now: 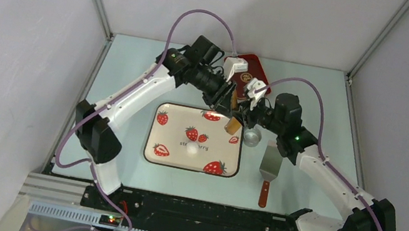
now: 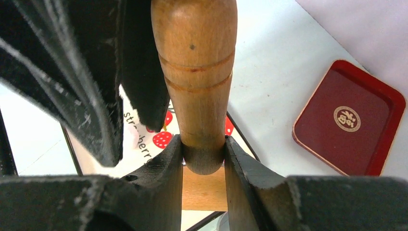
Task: Roll out the dumpling wrappers from the dough
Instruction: Pick up the rolling pin from the center of the board.
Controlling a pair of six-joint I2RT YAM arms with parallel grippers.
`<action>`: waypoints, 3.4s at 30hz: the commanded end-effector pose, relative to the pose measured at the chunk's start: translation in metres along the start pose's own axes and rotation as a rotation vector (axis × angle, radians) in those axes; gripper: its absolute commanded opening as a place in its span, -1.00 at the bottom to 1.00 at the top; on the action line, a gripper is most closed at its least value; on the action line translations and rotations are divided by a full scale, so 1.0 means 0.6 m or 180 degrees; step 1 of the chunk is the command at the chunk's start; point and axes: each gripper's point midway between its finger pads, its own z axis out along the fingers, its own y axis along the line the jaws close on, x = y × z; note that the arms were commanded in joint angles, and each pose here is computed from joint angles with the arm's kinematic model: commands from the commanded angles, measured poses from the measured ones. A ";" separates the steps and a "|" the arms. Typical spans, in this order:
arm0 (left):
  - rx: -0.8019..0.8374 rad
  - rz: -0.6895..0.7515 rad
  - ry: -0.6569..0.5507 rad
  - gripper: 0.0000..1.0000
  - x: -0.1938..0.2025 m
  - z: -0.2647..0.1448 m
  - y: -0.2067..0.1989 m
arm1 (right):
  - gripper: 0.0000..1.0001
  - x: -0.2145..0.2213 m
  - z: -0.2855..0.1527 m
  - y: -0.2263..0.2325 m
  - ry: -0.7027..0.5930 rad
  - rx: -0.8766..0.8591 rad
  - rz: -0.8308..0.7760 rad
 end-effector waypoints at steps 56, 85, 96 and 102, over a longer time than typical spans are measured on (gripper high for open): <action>0.2076 -0.0465 -0.0168 0.97 -0.023 -0.038 -0.085 | -1.00 -0.227 -0.174 0.037 -0.1490 -0.1083 0.0528; 0.1418 -0.0605 -0.0205 0.81 -0.042 0.037 -0.038 | -1.00 -0.175 -0.174 0.061 -0.1439 -0.1209 0.0679; 0.1276 0.0306 -0.0601 0.67 -0.091 -0.007 -0.058 | -1.00 -0.200 -0.173 0.008 -0.1784 -0.0863 0.1629; 0.1297 0.0633 -0.0692 0.63 -0.106 -0.012 -0.075 | -1.00 -0.205 -0.174 0.003 -0.1829 -0.0896 0.1870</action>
